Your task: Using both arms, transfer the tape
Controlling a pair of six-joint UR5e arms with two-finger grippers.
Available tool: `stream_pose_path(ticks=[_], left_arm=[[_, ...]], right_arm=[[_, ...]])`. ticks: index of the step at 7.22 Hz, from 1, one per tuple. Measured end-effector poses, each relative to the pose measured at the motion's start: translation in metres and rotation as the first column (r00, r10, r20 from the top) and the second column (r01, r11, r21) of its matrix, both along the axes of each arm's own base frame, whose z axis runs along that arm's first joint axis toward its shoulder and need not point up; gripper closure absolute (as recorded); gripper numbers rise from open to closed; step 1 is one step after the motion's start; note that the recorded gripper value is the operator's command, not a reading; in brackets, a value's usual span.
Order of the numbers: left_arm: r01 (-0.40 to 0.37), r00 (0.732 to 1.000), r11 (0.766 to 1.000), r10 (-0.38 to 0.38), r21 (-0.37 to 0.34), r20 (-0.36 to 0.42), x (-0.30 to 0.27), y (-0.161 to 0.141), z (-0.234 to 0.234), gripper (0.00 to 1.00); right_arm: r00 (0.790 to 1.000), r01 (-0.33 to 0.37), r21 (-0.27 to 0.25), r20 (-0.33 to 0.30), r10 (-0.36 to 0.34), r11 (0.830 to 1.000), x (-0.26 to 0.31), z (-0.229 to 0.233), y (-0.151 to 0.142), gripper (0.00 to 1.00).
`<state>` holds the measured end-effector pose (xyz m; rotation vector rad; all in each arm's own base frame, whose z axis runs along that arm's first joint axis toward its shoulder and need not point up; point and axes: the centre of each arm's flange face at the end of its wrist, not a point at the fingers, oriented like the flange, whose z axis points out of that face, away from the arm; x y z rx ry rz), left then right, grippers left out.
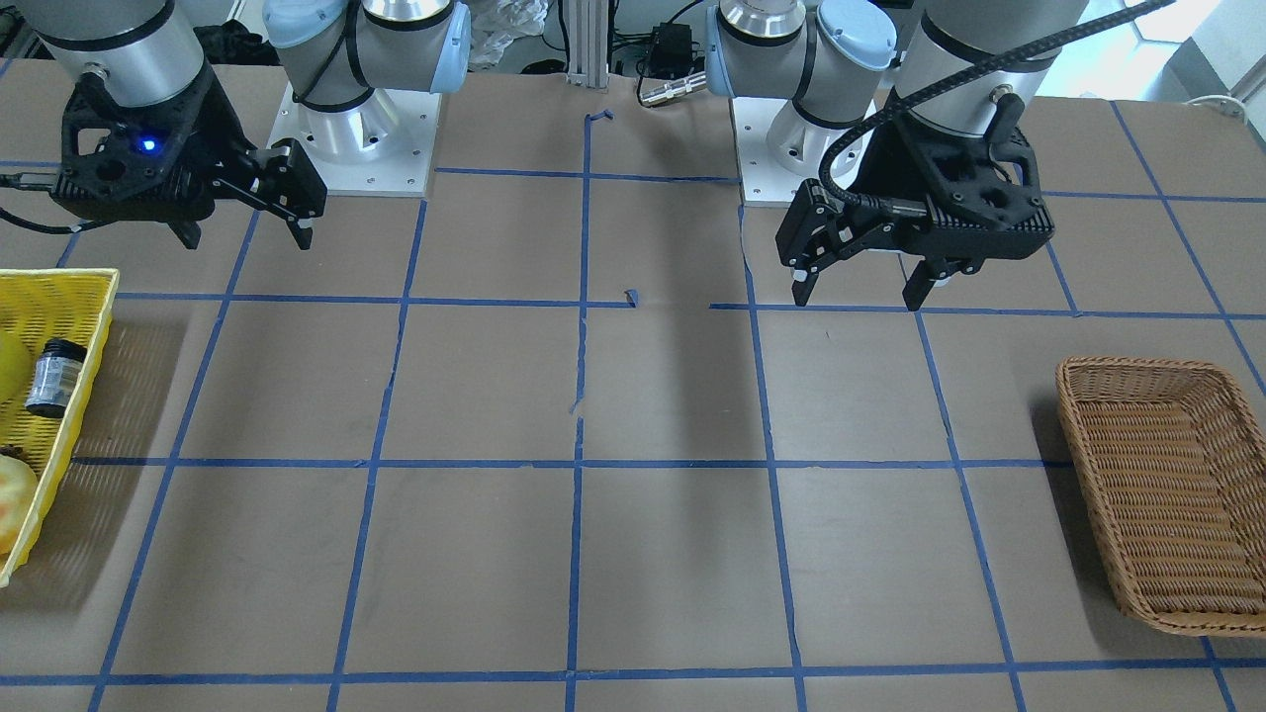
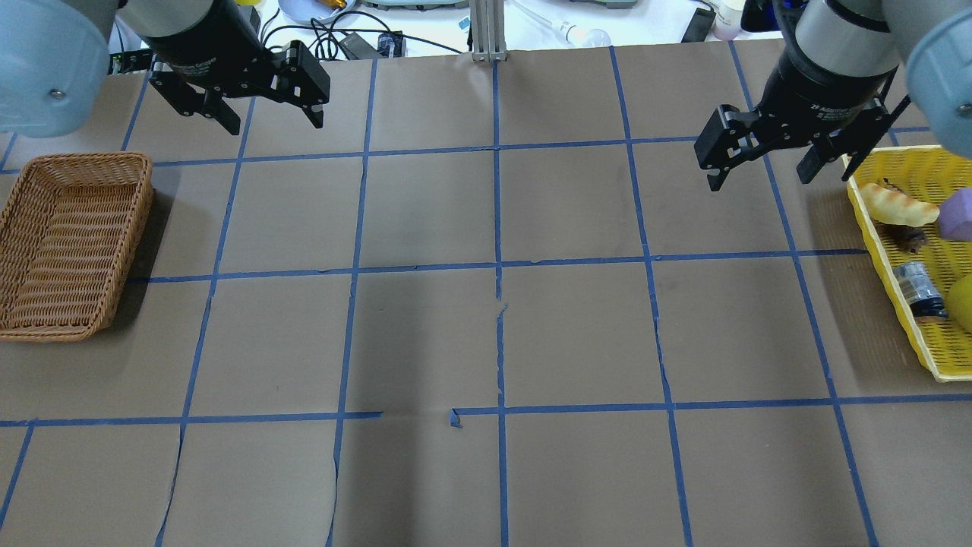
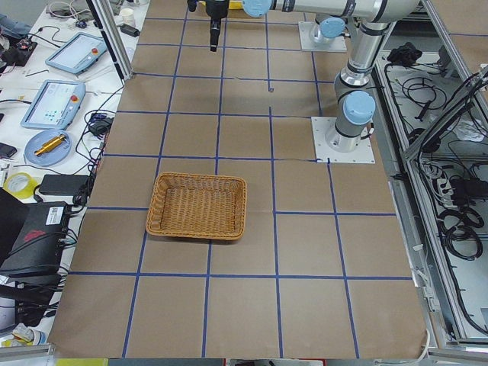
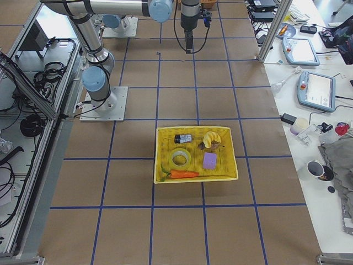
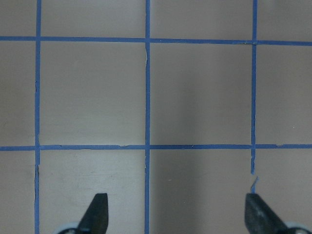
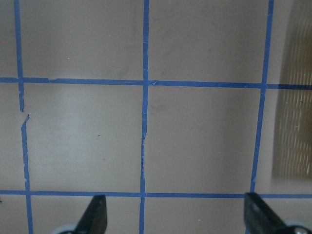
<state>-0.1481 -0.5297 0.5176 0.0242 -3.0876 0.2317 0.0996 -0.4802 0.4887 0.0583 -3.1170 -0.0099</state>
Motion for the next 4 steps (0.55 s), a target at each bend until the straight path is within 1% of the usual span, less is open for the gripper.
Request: stream_pose_path(ticks=[4], left_arm=[[-0.001, 1.000, 1.000, 0.001, 0.000, 0.000, 0.0000, 0.0010, 0.0001, 0.00]], right_arm=[[1.000, 0.000, 0.005, 0.001, 0.000, 1.000, -0.0001, -0.0005, 0.0009, 0.00]])
